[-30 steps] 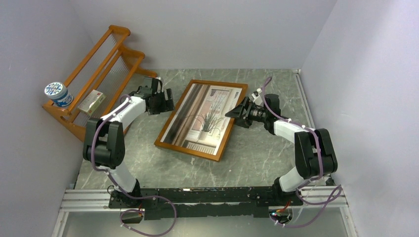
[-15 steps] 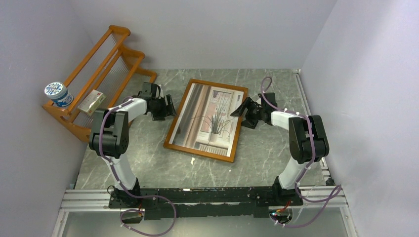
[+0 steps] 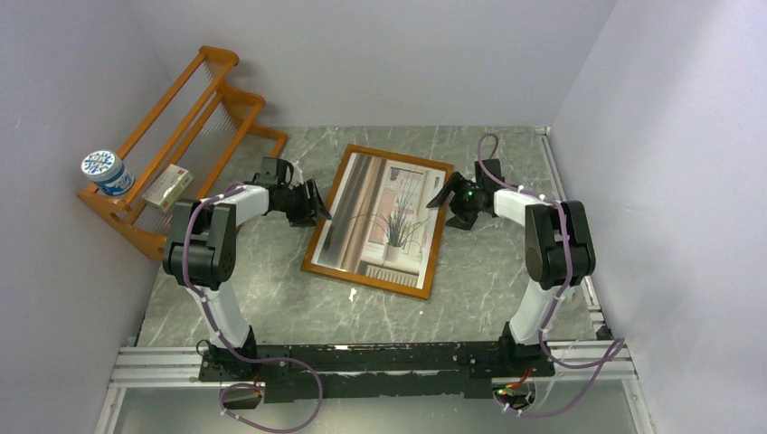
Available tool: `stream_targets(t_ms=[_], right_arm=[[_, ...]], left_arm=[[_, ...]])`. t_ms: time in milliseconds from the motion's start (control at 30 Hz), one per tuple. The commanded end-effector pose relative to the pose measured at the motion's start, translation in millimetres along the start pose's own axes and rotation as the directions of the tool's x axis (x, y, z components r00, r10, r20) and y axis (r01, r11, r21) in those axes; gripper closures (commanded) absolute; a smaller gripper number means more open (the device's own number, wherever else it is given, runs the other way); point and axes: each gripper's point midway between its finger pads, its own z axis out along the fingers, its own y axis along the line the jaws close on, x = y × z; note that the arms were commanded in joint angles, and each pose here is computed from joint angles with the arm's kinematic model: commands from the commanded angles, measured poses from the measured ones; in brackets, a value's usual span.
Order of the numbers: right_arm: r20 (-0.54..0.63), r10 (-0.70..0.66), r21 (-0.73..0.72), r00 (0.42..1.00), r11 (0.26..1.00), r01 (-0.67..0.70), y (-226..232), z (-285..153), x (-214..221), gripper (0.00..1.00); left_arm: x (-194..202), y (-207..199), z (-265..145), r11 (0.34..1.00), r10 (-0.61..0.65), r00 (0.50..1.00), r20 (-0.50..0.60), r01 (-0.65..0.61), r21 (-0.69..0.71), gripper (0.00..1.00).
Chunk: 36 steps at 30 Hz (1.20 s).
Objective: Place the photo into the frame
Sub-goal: Turn over the photo frame at the center of the board, then reset both arms
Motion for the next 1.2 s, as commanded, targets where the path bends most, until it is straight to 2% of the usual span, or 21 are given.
stream_targets(t_ms=[0, 67, 200, 367, 500, 600, 800, 933, 1000, 1167], right_arm=[[0.005, -0.007, -0.065, 1.000, 0.998, 0.007, 18, 6, -11, 0.23], [0.010, -0.004, -0.100, 1.000, 0.995, 0.005, 28, 9, -17, 0.27], [0.028, -0.019, -0.097, 0.999, 0.995, 0.021, 53, 13, -33, 0.32], [0.085, -0.013, 0.016, 0.996, 1.000, 0.012, 50, 6, -46, 0.32], [0.182, -0.036, 0.171, 0.983, 0.985, 0.004, 33, -18, -62, 0.25], [0.264, -0.073, 0.268, 0.962, 0.963, -0.001, 25, -49, -73, 0.22], [0.366, -0.118, 0.343, 0.923, 0.939, -0.016, 26, -134, -66, 0.19], [0.408, -0.127, 0.377, 0.904, 0.925, -0.040, 17, -189, -43, 0.16], [0.435, -0.132, 0.382, 0.890, 0.923, -0.050, 12, -217, -31, 0.11], [0.570, -0.146, 0.373, 0.809, 0.923, -0.096, 4, -296, -10, 0.01]], left_arm=[[15, -29, 4, 0.987, -0.023, 0.997, -0.071, 0.033, 0.157, 0.42], [22, -41, 3, 0.980, 0.004, 0.996, -0.093, 0.014, 0.196, 0.44], [31, -40, 2, 0.991, 0.028, 0.995, -0.098, -0.014, 0.137, 0.42], [29, -12, -12, 0.998, 0.020, 0.998, -0.058, -0.023, -0.060, 0.35], [16, 18, -47, 0.956, 0.029, 0.999, 0.016, -0.023, -0.291, 0.27], [3, 14, -75, 0.951, 0.063, 0.995, 0.079, -0.036, -0.309, 0.25], [-13, -29, -139, 0.966, 0.139, 0.968, 0.209, -0.086, -0.245, 0.23], [-15, -50, -190, 0.964, 0.181, 0.926, 0.332, -0.101, -0.245, 0.17], [-15, -56, -219, 0.957, 0.213, 0.893, 0.396, -0.109, -0.268, 0.10], [-1, -61, -271, 0.949, 0.228, 0.841, 0.491, -0.080, -0.304, 0.06]])
